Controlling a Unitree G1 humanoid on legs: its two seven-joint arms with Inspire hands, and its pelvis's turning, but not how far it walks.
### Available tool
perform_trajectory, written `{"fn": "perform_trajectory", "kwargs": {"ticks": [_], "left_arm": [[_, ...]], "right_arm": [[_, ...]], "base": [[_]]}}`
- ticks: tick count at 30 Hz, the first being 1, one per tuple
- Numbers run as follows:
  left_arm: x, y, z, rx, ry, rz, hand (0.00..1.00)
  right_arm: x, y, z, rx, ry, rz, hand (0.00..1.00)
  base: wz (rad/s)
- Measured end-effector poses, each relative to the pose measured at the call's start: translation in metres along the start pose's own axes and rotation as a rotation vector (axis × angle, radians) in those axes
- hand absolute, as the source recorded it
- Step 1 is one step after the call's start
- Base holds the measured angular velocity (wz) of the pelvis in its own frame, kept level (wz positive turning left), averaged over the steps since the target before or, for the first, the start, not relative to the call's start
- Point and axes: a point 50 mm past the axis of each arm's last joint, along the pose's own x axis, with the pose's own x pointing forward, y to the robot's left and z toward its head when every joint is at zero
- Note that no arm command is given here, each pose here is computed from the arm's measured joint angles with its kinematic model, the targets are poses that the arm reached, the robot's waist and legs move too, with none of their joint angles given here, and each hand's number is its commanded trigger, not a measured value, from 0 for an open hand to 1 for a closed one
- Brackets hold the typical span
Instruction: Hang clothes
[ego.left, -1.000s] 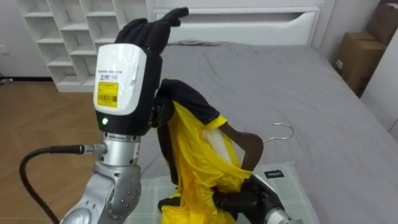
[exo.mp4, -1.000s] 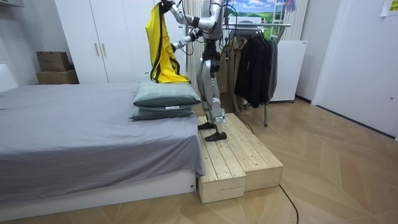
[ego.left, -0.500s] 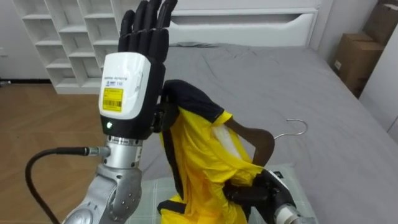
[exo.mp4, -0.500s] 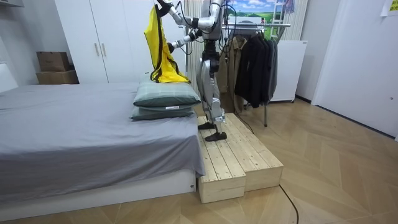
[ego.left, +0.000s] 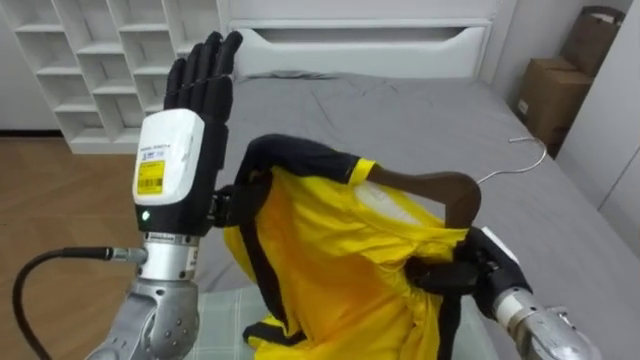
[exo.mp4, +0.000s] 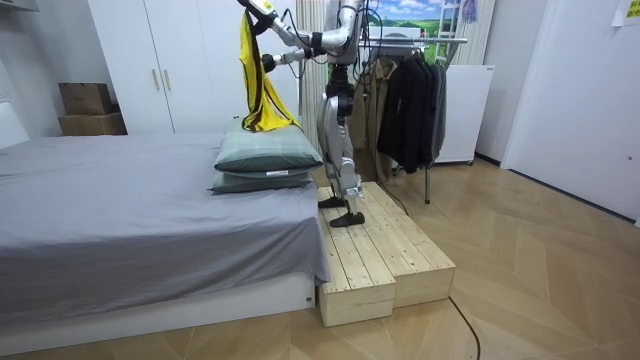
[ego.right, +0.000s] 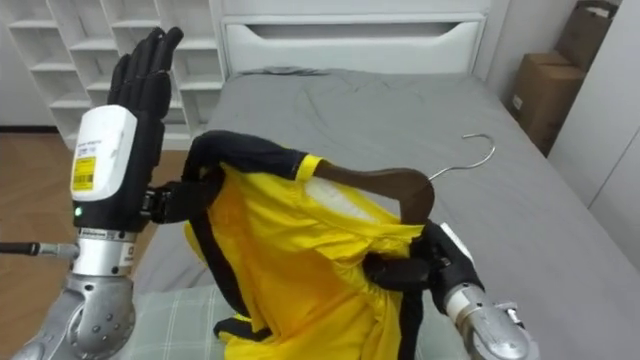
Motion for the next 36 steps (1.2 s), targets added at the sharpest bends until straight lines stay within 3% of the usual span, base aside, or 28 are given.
{"fn": "perform_trajectory", "kwargs": {"ticks": [9, 17, 24, 31, 36], "left_arm": [[-0.009, -0.007, -0.027, 0.024, 0.132, -0.066, 0.00], [-0.023, -0.023, -0.038, 0.026, 0.226, -0.236, 0.00], [-0.065, -0.049, -0.058, -0.082, 0.451, -0.479, 0.00], [-0.129, -0.062, -0.072, -0.129, 0.625, -0.775, 0.00], [-0.148, -0.064, -0.071, -0.163, 0.656, -0.893, 0.00]], "right_arm": [[0.020, -0.001, 0.045, -0.124, -0.103, -0.004, 1.00], [0.030, 0.002, 0.079, -0.274, -0.174, 0.007, 1.00], [0.032, 0.003, 0.085, -0.305, -0.188, 0.007, 1.00], [0.032, 0.004, 0.085, -0.265, -0.188, 0.026, 1.00], [0.032, 0.003, 0.086, -0.241, -0.193, 0.035, 1.00]], "base": [[-0.03], [0.02], [0.00], [0.03], [0.08]]}}
